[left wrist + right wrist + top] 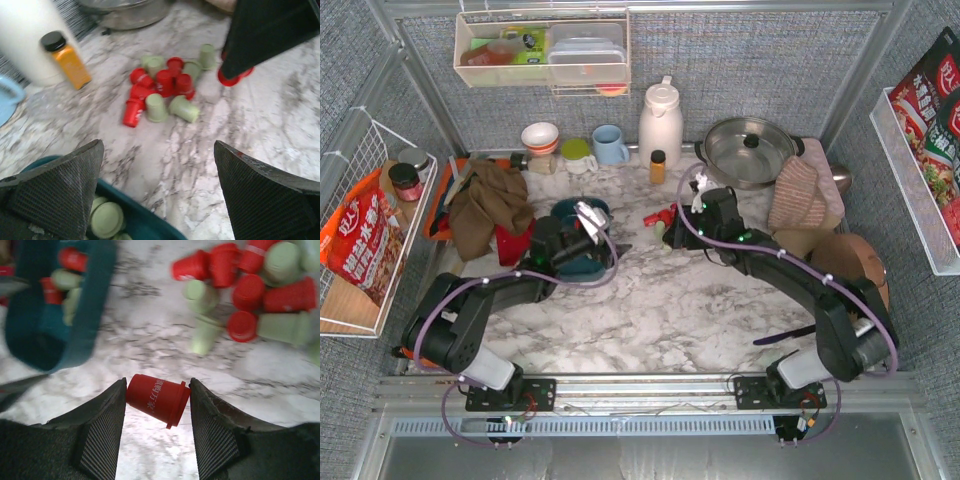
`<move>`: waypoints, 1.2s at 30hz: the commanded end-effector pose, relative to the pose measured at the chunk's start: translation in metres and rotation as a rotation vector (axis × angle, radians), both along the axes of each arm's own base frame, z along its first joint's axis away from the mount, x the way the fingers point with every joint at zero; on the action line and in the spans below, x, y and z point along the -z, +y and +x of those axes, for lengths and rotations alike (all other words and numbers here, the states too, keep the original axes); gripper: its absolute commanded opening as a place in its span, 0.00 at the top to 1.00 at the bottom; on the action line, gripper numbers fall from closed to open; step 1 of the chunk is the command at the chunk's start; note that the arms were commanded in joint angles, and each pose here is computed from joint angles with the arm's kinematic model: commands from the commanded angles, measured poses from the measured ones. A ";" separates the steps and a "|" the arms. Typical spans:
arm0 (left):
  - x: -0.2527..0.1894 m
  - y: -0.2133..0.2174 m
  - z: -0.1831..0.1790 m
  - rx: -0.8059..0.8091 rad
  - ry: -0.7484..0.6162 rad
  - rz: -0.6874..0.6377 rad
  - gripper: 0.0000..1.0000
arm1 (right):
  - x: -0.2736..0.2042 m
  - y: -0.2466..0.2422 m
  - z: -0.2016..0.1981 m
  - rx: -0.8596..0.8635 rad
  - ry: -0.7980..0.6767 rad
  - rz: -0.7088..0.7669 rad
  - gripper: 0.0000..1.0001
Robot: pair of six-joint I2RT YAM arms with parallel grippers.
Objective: Mix the coffee capsules in the storage basket
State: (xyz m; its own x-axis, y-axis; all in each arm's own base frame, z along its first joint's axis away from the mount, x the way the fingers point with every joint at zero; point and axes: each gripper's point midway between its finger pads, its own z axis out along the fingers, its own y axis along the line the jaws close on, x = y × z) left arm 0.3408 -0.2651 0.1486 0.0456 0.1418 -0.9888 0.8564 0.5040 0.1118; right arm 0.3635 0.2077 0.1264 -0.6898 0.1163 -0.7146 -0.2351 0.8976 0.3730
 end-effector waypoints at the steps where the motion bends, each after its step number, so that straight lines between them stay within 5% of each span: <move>1: -0.008 -0.024 -0.032 0.182 -0.143 0.032 0.01 | -0.061 0.046 -0.015 -0.198 -0.174 0.245 0.58; 24: -0.044 -0.047 -0.084 0.316 -0.330 -0.092 0.07 | -0.097 0.112 -0.066 -0.522 -0.233 0.481 0.58; 32: -0.047 -0.044 -0.082 0.293 -0.357 -0.093 0.23 | -0.096 0.118 -0.070 -0.542 -0.226 0.483 0.58; 36: -0.048 -0.044 -0.084 0.298 -0.369 -0.090 0.41 | -0.097 0.118 -0.070 -0.540 -0.227 0.485 0.58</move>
State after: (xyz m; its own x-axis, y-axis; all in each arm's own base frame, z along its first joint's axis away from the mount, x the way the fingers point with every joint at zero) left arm 0.2588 -0.3089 0.1850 0.3633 0.0061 -0.9317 0.8985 0.2623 0.3521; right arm 0.2924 0.3224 0.2108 -0.6119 0.1248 -0.7810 -0.6850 0.4101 0.6022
